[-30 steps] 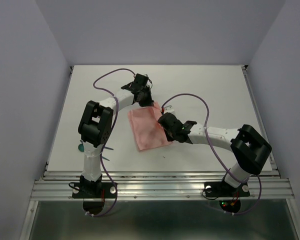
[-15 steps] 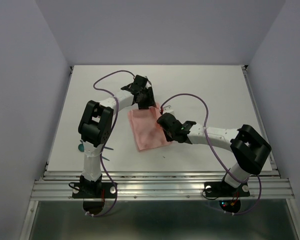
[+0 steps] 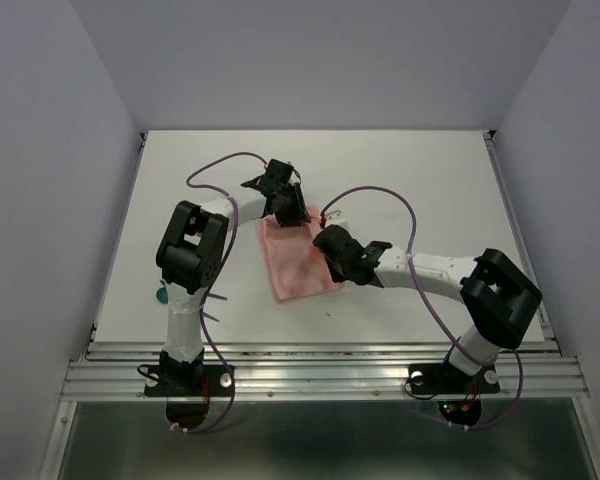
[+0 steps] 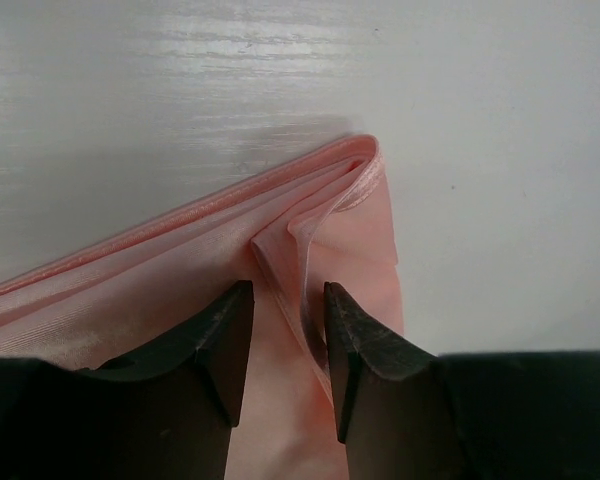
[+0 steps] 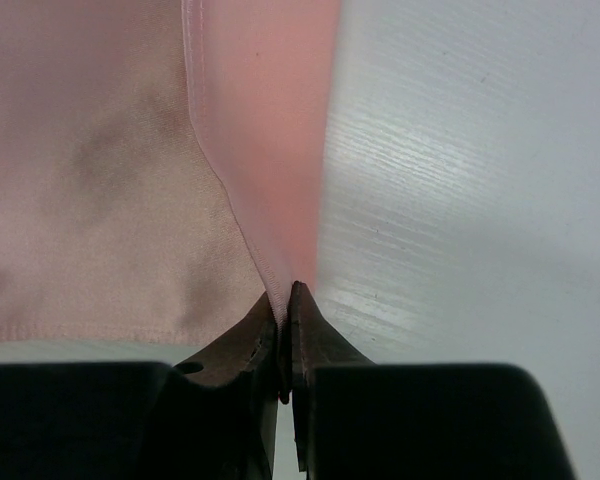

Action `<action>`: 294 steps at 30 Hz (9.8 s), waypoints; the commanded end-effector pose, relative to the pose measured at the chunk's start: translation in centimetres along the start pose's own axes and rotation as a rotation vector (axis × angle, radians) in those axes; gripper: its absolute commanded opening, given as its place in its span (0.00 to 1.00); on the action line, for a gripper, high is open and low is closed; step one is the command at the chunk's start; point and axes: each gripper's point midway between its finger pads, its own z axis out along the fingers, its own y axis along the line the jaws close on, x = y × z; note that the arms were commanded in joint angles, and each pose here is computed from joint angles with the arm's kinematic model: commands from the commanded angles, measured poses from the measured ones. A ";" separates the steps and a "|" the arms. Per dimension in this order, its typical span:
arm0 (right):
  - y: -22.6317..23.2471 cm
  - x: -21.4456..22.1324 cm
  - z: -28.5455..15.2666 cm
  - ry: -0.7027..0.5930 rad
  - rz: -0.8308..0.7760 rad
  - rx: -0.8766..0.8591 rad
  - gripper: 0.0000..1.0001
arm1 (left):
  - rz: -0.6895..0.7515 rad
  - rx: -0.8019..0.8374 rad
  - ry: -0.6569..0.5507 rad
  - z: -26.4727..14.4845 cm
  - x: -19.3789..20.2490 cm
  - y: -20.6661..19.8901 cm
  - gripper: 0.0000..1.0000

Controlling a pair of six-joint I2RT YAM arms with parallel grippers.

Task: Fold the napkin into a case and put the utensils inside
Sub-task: Fold the lower triangle-folded napkin at the center of the board.

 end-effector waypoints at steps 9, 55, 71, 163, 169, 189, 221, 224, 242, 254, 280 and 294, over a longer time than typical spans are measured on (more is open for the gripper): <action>0.8 -2.0 -0.5 -0.046 0.023 -0.010 0.03 | -0.007 0.036 -0.044 -0.6 -1.2 -1.2 0.36; 0.3 -3.1 -1.6 -0.089 -0.001 0.032 0.03 | 0.042 -0.032 -0.105 -1.5 -3.0 -2.0 0.00; 1.5 -4.0 -2.0 -0.115 -0.046 0.039 0.03 | 0.026 0.022 -0.138 -3.7 -4.7 -2.4 0.00; 10.8 2.0 1.8 0.047 -0.065 -0.209 0.61 | 0.076 -0.012 -0.125 -9.5 -2.6 0.9 0.26; 10.8 2.1 1.8 0.046 -0.070 -0.215 0.61 | 0.077 0.050 -0.027 -7.0 0.2 1.1 0.07; 9.9 -3.9 -3.9 -0.125 -0.021 -0.263 0.79 | 0.043 -0.093 0.073 -1.7 3.2 6.0 0.00; 11.3 0.2 -0.6 0.089 0.122 -0.523 0.04 | 0.042 -0.070 0.083 -1.2 2.7 5.3 0.00; 11.5 1.7 0.5 0.132 0.113 -0.518 0.04 | 0.043 -0.066 0.081 -1.3 2.5 5.1 0.00; 10.6 4.9 1.6 0.170 0.108 -0.498 0.04 | 0.106 -0.004 -0.053 -7.6 -2.3 0.5 0.01; 11.1 4.4 0.7 0.132 0.088 -0.563 0.04 | 0.116 0.188 0.054 -7.1 2.8 -1.1 0.01; -1.6 -12.1 2.0 -0.137 0.426 -0.362 0.28 | 0.092 0.102 0.220 -1.1 8.1 3.0 0.00; -0.2 -13.7 8.1 -0.054 0.423 -0.331 0.28 | 0.105 0.093 0.221 -1.2 8.0 3.1 0.00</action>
